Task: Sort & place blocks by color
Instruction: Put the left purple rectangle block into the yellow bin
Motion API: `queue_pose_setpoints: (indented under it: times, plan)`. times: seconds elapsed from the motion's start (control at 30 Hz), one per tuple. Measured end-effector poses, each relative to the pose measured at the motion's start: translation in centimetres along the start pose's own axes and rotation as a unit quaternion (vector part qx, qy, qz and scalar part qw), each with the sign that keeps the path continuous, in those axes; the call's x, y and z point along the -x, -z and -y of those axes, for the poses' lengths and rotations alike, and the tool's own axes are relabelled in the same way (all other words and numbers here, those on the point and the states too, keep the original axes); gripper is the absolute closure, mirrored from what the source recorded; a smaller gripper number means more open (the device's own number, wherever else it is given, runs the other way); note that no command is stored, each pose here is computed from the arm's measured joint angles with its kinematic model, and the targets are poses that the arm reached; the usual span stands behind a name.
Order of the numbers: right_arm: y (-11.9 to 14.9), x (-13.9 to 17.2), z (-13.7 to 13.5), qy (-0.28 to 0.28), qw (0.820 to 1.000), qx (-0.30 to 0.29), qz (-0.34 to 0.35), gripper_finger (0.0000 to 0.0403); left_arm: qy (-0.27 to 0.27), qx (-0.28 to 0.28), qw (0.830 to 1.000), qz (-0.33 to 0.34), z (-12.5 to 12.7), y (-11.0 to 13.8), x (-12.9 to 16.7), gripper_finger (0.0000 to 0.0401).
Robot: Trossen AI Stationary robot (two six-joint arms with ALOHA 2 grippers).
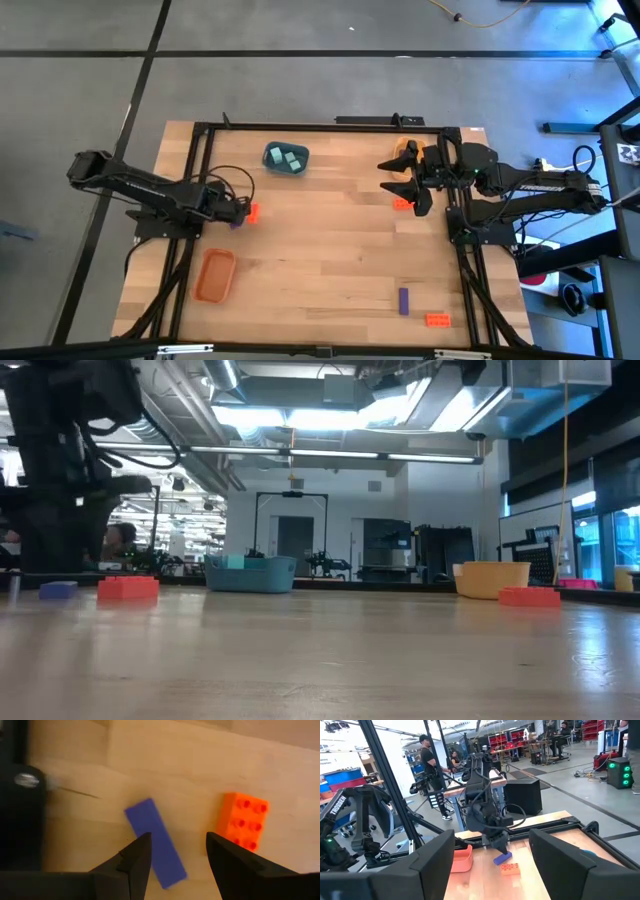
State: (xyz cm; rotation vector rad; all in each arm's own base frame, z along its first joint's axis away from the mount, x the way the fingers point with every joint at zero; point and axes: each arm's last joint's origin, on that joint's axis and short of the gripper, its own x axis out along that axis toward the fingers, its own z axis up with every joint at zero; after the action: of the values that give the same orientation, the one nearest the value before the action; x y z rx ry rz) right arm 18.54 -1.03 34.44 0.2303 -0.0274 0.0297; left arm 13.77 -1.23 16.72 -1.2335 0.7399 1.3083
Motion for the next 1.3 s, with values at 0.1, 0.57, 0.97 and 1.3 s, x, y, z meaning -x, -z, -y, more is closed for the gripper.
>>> queue_pose_setpoints:
  times: [0.1, 0.57, 0.97, 1.3]
  plan:
    - [0.0, 0.0, 0.0, 0.0, 1.0, 0.0, 0.0, 0.0144, -0.025, 0.008, 1.0, 0.012, 0.1, 0.4, -0.1, 0.0222]
    - [0.0, 0.0, 0.0, 0.0, 1.0, 0.001, 0.0, 0.0144, -0.076, 0.08, 0.993, 0.045, 0.6, 2.7, -2.6, 0.0222]
    - [0.0, 0.0, 0.0, 0.0, 1.0, 0.001, -0.001, 0.0144, -0.083, 0.079, 0.993, 0.037, 1.1, 3.3, -3.5, 0.0249]
    - [0.0, 0.0, 0.0, 0.0, 1.0, 0.0, -0.001, 0.0144, -0.072, 0.075, 0.993, 0.049, 0.9, 3.0, -3.2, 0.0308]
